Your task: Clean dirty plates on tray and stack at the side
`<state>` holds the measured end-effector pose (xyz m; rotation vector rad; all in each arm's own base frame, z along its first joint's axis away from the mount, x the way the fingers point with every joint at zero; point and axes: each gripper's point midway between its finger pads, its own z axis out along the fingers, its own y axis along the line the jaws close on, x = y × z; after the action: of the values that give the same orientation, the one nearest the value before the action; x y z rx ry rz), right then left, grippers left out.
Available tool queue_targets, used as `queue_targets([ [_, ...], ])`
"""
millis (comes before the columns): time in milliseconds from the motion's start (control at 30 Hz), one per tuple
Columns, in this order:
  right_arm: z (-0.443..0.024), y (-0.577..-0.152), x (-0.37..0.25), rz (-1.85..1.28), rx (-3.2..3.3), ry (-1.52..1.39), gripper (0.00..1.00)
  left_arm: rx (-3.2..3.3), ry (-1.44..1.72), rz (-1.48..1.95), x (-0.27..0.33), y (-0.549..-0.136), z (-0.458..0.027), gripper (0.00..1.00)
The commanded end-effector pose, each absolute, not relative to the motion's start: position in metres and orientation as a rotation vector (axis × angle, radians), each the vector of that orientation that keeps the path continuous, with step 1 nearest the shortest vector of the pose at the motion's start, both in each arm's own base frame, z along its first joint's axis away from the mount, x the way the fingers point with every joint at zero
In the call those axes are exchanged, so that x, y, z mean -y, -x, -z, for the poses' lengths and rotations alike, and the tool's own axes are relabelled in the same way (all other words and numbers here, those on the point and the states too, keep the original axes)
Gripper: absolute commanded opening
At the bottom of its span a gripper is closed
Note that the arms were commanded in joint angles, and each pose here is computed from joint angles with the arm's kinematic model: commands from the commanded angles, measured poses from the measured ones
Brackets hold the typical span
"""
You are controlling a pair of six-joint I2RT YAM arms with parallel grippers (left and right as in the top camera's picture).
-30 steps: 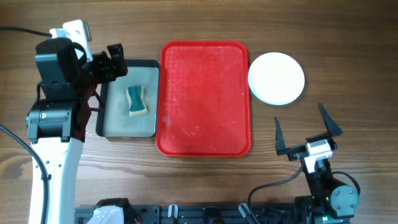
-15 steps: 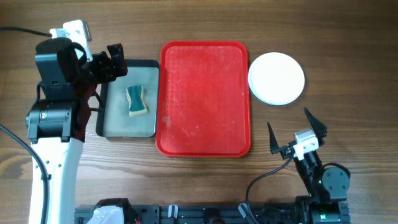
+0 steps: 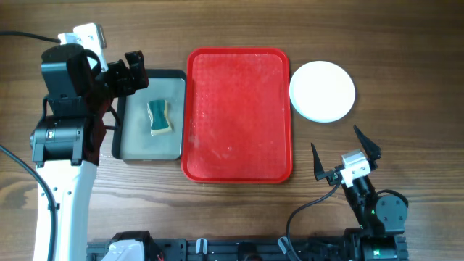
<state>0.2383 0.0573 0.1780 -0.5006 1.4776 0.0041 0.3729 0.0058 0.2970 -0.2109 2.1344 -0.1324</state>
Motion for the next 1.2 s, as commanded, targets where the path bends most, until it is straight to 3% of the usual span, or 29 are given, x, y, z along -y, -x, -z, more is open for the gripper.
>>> queue_targets([
  [0,-0.181,-0.237,-0.058,0.007,-1.454,0.52,1.0,-2.116,0.209,0.12,-0.008,-0.373,-0.304,1.0],
  [900,-0.181,-0.237,-0.058,0.008,-1.454,0.521,1.0,-2.126,0.211,0.119,-0.008,-0.372,-0.302,1.0],
  [1167,-0.181,-0.237,-0.058,0.007,-1.454,0.521,1.0,-2.128,0.236,0.072,-0.014,-0.333,-0.311,1.0],
])
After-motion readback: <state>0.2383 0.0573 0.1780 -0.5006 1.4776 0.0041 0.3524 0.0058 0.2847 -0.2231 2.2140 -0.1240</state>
